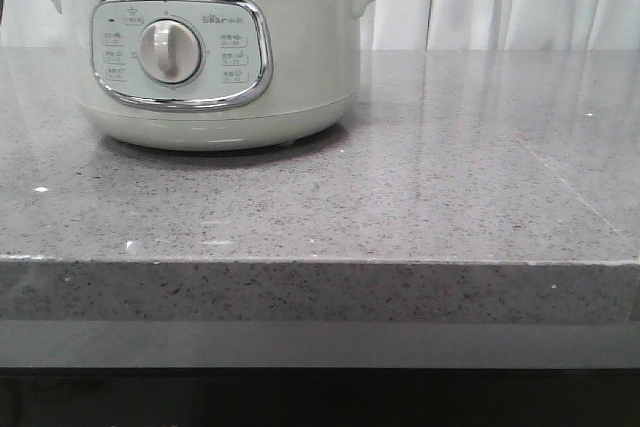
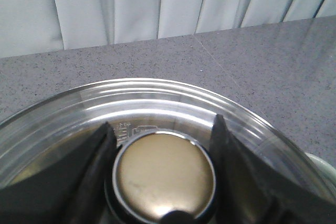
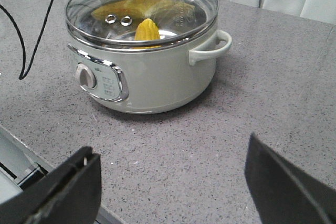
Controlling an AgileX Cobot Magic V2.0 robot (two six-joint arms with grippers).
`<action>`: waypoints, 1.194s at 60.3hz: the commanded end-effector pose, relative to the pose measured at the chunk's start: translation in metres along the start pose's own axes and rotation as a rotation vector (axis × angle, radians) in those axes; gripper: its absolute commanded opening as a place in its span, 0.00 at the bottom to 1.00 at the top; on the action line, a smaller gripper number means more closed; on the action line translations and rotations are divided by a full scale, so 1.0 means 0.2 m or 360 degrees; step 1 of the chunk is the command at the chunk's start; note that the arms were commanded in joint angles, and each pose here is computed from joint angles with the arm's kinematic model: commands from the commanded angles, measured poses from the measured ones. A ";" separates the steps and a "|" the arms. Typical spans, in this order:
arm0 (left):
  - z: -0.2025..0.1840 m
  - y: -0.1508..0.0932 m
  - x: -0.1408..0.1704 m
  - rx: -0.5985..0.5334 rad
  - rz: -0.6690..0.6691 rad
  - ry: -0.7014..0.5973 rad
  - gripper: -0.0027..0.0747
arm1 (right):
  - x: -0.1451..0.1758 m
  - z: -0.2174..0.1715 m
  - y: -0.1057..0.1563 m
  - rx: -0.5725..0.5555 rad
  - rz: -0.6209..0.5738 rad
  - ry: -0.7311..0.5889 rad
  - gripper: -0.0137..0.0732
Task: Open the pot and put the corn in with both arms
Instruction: 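Lower the glass lid back onto the pot with the left gripper, then release the lid knob and raise the left gripper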
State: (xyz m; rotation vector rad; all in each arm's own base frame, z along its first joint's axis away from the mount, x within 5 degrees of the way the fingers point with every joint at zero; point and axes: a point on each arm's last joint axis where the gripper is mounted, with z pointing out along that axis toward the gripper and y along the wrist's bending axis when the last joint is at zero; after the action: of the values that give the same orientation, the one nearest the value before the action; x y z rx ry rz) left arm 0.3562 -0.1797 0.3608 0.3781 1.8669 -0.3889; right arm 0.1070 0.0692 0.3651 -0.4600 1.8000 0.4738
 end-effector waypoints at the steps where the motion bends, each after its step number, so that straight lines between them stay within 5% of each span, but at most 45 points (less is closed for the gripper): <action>1: -0.13 -0.02 -0.21 0.0017 -0.0010 -0.0342 0.33 | -0.08 -0.02 0.00 0.0003 -0.0003 -0.0177 0.83; 34: -0.13 -0.03 -0.18 0.0021 -0.0010 -0.0238 0.34 | -0.08 -0.02 0.00 0.0003 -0.0003 -0.0177 0.83; 49: -0.13 -0.03 -0.18 0.0020 -0.0010 -0.0245 0.69 | -0.08 -0.02 0.00 0.0003 -0.0003 -0.0177 0.83; 72: -0.52 -0.05 -0.33 0.0025 0.0079 -0.0224 0.70 | -0.08 -0.02 0.00 0.0003 -0.0003 -0.0177 0.83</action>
State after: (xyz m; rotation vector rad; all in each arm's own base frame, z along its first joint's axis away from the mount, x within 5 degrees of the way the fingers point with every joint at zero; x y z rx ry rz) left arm 0.3152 -0.1600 0.4112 0.4048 1.8359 -0.3812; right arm 0.1070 0.0692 0.3651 -0.4600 1.8000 0.4738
